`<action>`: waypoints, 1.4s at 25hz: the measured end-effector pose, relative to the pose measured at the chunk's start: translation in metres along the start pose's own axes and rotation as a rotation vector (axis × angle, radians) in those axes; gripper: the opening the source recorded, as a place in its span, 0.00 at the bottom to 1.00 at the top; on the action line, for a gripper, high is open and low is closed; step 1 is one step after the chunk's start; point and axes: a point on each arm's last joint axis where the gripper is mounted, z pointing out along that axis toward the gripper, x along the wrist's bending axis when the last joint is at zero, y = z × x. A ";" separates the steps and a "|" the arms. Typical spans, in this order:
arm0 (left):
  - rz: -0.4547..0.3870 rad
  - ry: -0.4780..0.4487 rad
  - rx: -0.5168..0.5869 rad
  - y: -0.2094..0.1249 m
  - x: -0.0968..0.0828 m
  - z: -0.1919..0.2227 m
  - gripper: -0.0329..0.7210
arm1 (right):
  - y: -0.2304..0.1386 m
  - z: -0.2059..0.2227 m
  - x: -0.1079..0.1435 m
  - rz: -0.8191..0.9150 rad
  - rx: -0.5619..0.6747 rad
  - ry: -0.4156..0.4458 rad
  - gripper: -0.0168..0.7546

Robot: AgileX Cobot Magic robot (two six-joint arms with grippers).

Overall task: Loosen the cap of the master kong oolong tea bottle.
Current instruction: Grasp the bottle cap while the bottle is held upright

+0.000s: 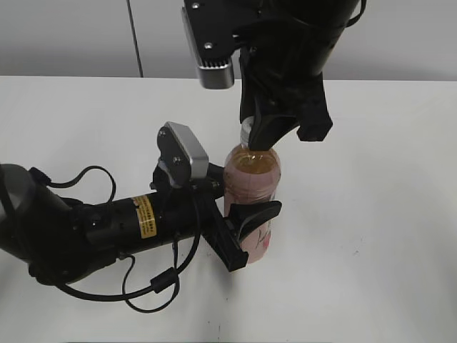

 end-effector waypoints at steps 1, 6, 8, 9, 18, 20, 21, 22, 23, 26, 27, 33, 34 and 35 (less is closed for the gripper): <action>0.000 0.000 0.000 0.000 0.000 0.000 0.54 | 0.000 0.000 0.000 -0.005 0.001 0.000 0.38; 0.001 0.000 0.000 0.000 0.000 0.000 0.54 | 0.000 0.000 0.000 0.057 -0.004 0.000 0.41; -0.002 0.001 0.000 0.000 0.000 0.000 0.54 | 0.001 0.000 0.000 0.136 -0.008 0.002 0.50; -0.003 0.002 0.000 0.000 0.000 0.000 0.54 | 0.001 0.000 0.000 0.177 -0.015 0.005 0.58; -0.004 0.002 -0.001 0.000 0.000 0.000 0.54 | 0.009 -0.027 -0.003 0.876 -0.099 -0.032 0.77; -0.004 0.002 -0.001 0.000 0.000 0.000 0.54 | 0.010 -0.033 -0.006 1.119 -0.115 -0.047 0.77; -0.004 0.002 -0.001 0.000 0.000 0.000 0.54 | 0.009 -0.036 -0.007 1.235 -0.121 -0.053 0.77; -0.004 0.002 -0.001 0.000 0.000 0.000 0.54 | 0.009 -0.036 -0.007 1.320 -0.120 -0.057 0.77; -0.004 0.002 -0.001 0.000 0.000 0.000 0.54 | 0.008 -0.036 -0.007 1.373 -0.119 -0.059 0.77; -0.004 0.002 -0.001 0.000 0.000 0.000 0.54 | 0.008 -0.036 -0.007 1.469 -0.123 -0.054 0.77; -0.004 0.002 -0.001 0.000 0.000 0.000 0.54 | 0.008 -0.036 -0.007 1.486 -0.124 -0.053 0.77; -0.004 0.002 -0.001 0.000 0.000 0.000 0.54 | 0.006 -0.026 -0.003 1.518 -0.090 -0.025 0.68; -0.004 0.002 -0.001 0.000 0.000 0.000 0.54 | 0.005 -0.023 -0.001 1.522 -0.077 -0.018 0.67; -0.004 0.002 -0.001 0.000 0.000 0.000 0.54 | 0.004 -0.019 0.001 1.524 -0.064 -0.012 0.66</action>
